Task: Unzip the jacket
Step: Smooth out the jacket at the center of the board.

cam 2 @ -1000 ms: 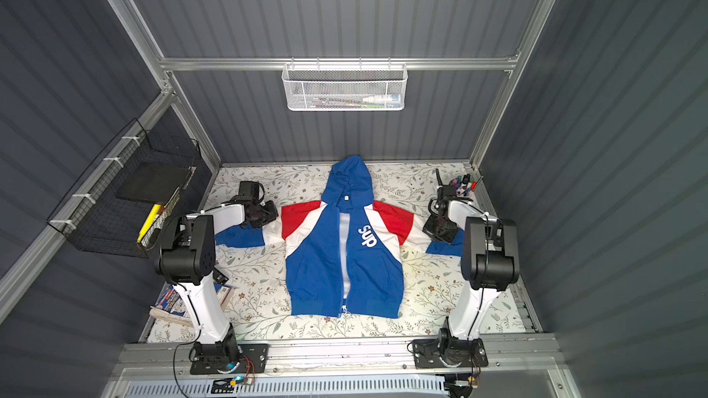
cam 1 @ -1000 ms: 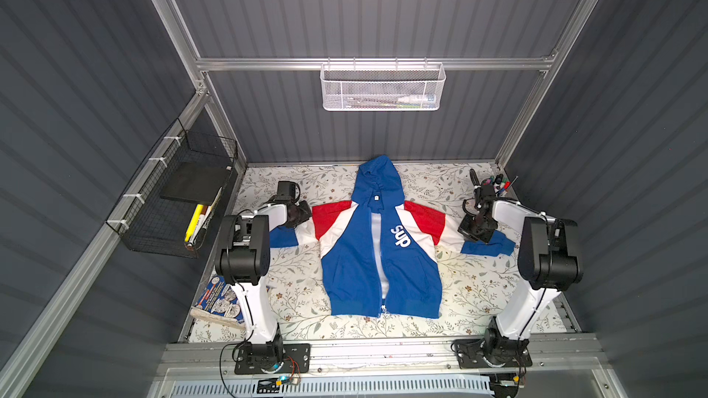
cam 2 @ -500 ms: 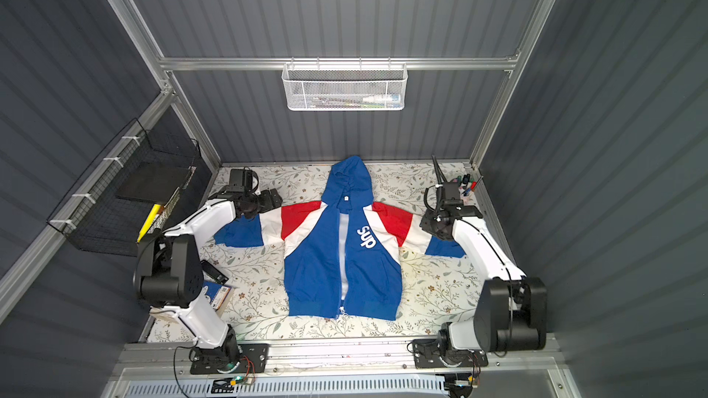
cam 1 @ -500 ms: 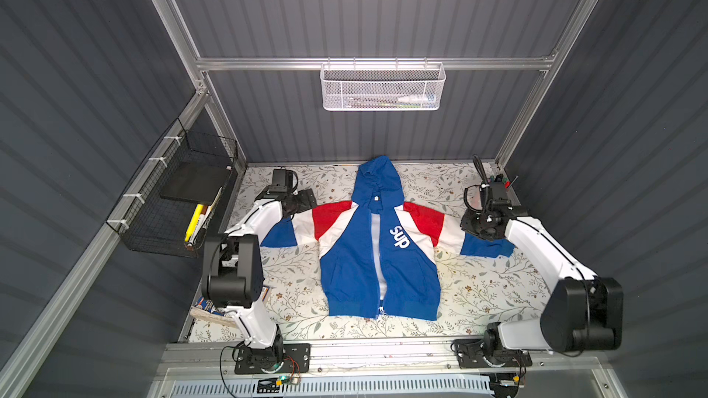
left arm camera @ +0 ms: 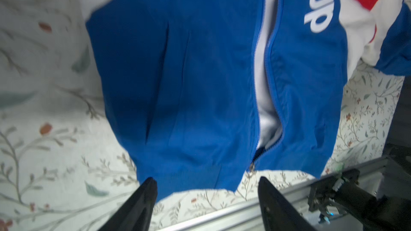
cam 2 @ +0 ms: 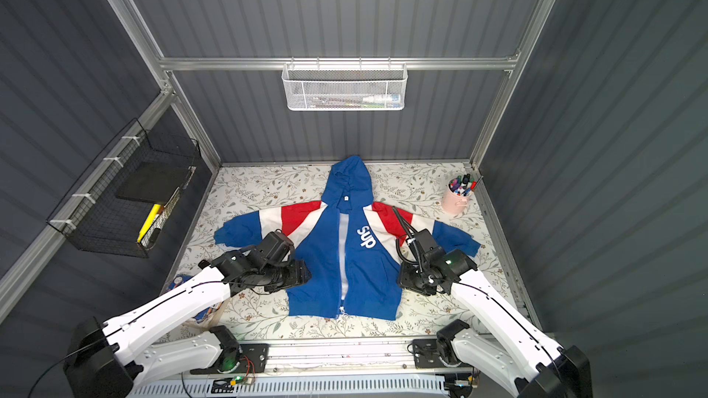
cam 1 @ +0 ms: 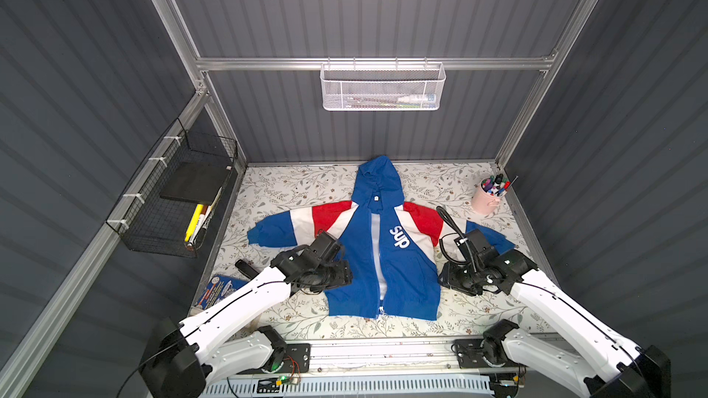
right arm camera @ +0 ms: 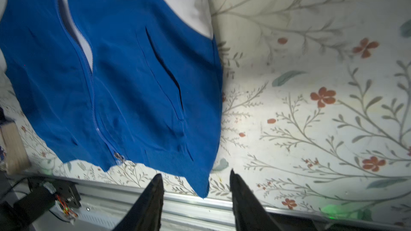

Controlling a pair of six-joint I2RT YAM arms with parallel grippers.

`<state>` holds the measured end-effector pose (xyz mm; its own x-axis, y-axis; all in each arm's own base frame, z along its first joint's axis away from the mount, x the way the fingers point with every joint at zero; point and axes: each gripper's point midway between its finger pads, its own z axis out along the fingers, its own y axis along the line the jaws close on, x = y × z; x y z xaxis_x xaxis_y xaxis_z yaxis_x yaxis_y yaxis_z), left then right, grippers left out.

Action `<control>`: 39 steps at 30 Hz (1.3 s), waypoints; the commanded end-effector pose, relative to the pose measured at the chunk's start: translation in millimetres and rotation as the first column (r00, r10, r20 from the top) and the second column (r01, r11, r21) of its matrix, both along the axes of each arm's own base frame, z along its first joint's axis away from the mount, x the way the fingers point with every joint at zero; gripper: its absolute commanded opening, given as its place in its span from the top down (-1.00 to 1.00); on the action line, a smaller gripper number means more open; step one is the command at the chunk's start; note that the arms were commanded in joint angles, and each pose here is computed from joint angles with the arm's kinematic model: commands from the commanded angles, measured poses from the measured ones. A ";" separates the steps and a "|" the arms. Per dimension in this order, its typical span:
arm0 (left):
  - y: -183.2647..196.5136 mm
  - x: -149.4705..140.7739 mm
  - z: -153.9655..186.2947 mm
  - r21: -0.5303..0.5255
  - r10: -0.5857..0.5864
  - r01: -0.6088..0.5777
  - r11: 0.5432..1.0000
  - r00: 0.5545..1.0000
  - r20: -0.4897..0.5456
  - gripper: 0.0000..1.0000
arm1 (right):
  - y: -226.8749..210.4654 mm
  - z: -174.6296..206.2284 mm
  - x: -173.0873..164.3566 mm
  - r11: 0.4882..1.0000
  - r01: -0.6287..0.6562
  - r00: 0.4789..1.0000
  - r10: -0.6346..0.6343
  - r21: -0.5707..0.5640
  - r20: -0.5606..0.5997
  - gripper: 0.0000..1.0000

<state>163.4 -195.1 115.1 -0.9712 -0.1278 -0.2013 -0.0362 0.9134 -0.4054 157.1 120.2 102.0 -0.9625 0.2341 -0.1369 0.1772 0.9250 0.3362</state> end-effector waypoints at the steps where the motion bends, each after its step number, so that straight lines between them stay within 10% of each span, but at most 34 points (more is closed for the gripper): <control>1: 20.9 -34.0 -18.6 0.083 0.109 -0.098 0.992 0.984 -0.140 -0.55 | 2.1 -14.3 -31.1 1.000 0.020 0.992 -0.019 0.009 -0.124 -0.14; 39: 29.4 -47.8 -106.0 0.250 0.222 -0.170 0.953 0.955 -0.196 0.09 | 24.8 -58.4 -35.2 0.999 0.006 0.984 0.001 0.040 -0.180 -0.22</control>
